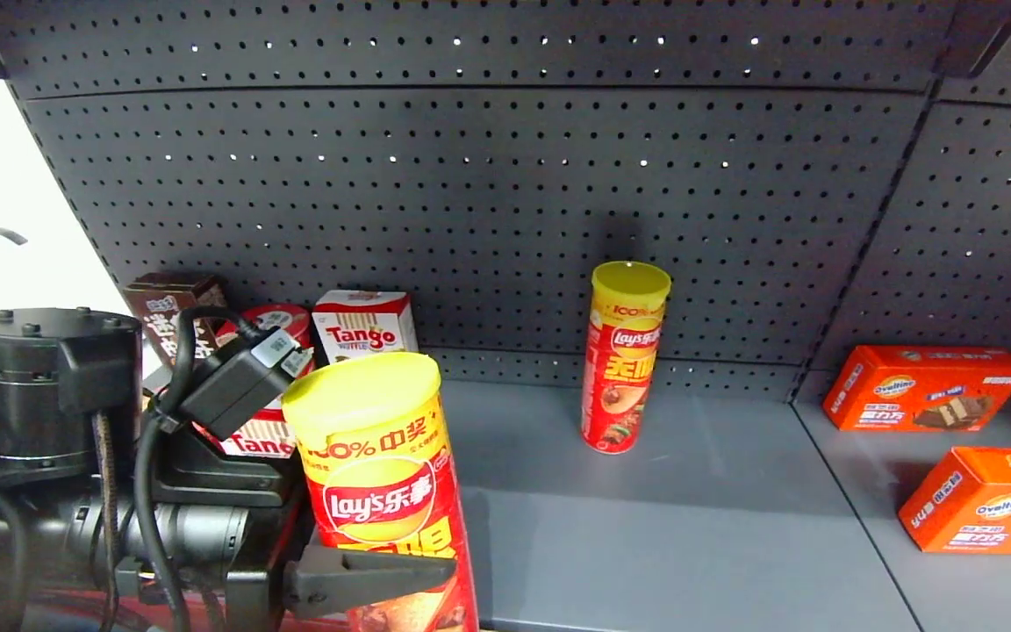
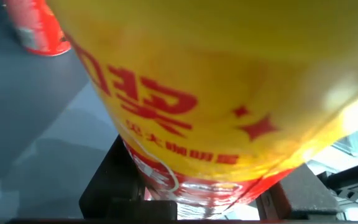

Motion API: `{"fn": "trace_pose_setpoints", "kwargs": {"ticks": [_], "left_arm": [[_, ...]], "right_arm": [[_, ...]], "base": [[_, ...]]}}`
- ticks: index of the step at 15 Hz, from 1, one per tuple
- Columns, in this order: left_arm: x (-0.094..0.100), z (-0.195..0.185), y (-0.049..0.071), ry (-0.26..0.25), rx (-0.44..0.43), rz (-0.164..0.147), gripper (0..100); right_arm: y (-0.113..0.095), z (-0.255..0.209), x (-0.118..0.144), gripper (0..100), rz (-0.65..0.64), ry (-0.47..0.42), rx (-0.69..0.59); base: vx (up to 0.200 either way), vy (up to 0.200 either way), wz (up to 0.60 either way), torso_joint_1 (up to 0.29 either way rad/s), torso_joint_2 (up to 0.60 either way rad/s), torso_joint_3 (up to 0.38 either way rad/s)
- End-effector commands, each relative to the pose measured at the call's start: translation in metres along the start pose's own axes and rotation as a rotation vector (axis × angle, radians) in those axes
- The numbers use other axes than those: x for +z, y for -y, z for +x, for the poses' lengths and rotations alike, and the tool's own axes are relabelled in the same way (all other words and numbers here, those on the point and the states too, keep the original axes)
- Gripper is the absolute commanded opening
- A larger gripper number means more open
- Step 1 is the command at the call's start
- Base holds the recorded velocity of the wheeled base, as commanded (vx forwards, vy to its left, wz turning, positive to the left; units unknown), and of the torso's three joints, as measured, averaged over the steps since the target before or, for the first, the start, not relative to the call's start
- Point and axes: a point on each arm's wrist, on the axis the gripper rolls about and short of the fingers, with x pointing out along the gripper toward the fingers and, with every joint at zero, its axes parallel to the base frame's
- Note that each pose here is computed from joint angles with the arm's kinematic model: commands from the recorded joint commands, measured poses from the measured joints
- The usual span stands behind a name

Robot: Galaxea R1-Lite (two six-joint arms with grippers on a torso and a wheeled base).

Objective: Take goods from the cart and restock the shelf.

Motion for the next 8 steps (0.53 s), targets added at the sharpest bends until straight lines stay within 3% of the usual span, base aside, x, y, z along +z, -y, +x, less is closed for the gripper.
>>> {"fn": "trace_pose_setpoints", "kwargs": {"ticks": [1,7,8], "left_arm": [[0.0002,-0.0001,0.0001,0.001,0.001,0.001,0],[-0.0002,-0.0002,-0.0010,0.000,0.003,-0.002,0],[-0.0007,-0.0002,-0.0009,-0.001,0.003,-0.003,0]], "right_arm": [[0.0000,0.0000,0.0000,100,0.001,0.000,0.000],[0.0000,0.0000,0.0000,100,0.001,0.000,0.000],[0.0000,0.0000,0.0000,100,0.001,0.000,0.000]], "base": [[0.000,0.000,0.00,0.000,0.00,0.000],[0.000,0.000,0.00,0.000,0.00,0.000],[0.000,0.000,-0.60,0.002,0.00,-0.007]]}}
